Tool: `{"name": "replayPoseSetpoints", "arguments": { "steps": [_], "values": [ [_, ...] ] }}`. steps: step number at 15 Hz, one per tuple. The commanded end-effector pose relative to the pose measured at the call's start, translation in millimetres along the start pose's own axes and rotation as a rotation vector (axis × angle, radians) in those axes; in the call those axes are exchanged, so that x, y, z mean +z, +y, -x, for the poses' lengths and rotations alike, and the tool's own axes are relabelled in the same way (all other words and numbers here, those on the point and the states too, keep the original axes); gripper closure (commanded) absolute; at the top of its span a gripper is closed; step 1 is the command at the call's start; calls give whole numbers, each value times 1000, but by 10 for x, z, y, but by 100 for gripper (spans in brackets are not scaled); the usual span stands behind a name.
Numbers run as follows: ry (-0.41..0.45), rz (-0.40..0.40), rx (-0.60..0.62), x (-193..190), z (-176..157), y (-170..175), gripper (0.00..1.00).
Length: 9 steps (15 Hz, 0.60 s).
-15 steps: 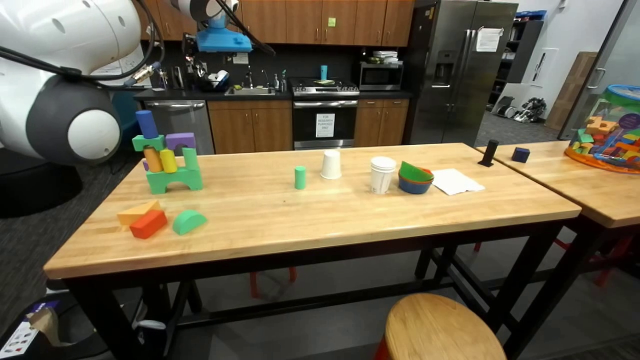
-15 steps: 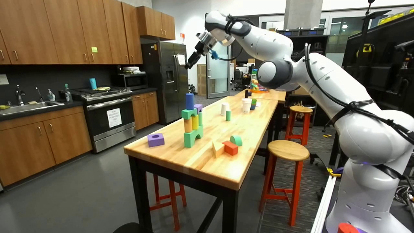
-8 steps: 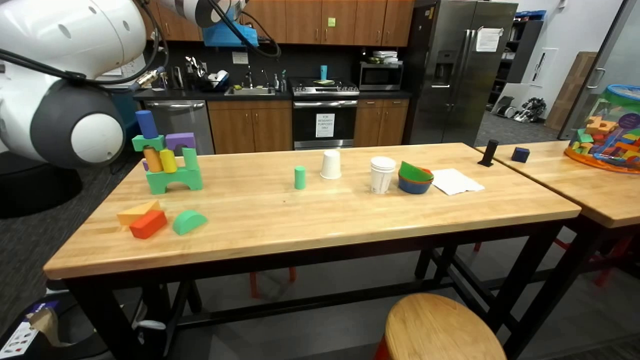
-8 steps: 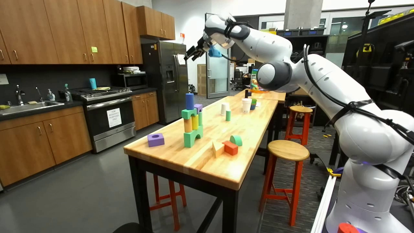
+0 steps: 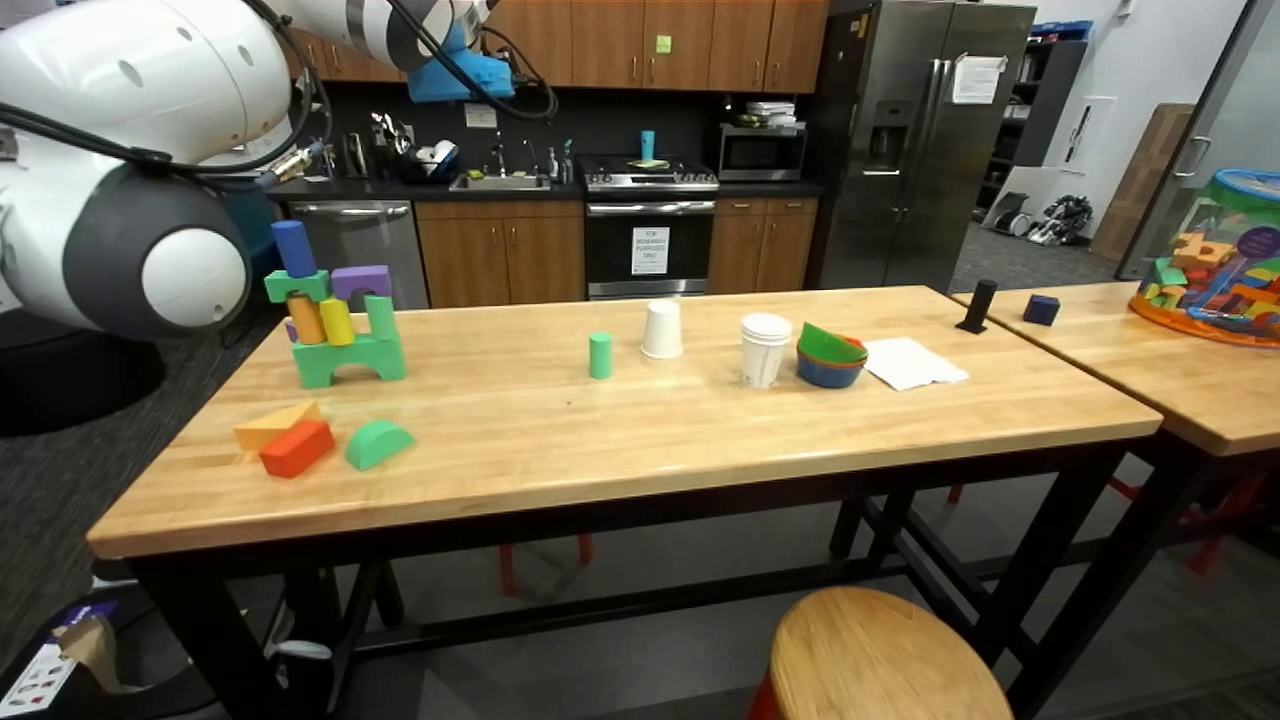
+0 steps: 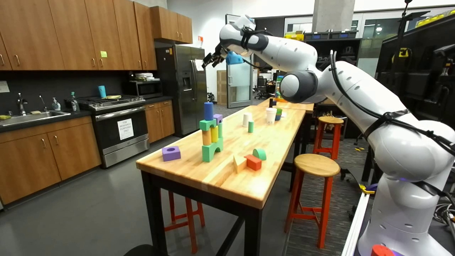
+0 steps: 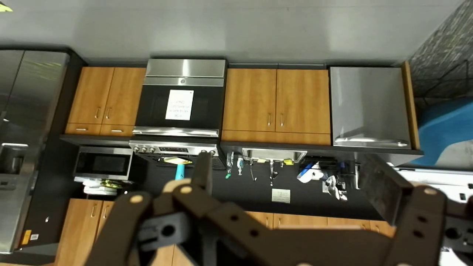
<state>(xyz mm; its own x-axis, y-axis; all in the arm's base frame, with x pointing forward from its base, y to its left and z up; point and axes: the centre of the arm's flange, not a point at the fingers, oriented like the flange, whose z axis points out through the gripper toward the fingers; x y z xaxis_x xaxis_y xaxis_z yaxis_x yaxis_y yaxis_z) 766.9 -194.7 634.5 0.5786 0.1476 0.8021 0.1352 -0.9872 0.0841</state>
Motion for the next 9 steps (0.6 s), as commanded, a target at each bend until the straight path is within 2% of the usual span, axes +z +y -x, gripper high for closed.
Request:
{"name": "replayPoseSetpoints", "arguments": {
  "steps": [1,7,9],
  "values": [
    [-149,-19,101,61,-81,-32,0],
    [-428,38,257,174,115,78,0],
    [-533,25,291,194,265,94,0]
  ]
}}
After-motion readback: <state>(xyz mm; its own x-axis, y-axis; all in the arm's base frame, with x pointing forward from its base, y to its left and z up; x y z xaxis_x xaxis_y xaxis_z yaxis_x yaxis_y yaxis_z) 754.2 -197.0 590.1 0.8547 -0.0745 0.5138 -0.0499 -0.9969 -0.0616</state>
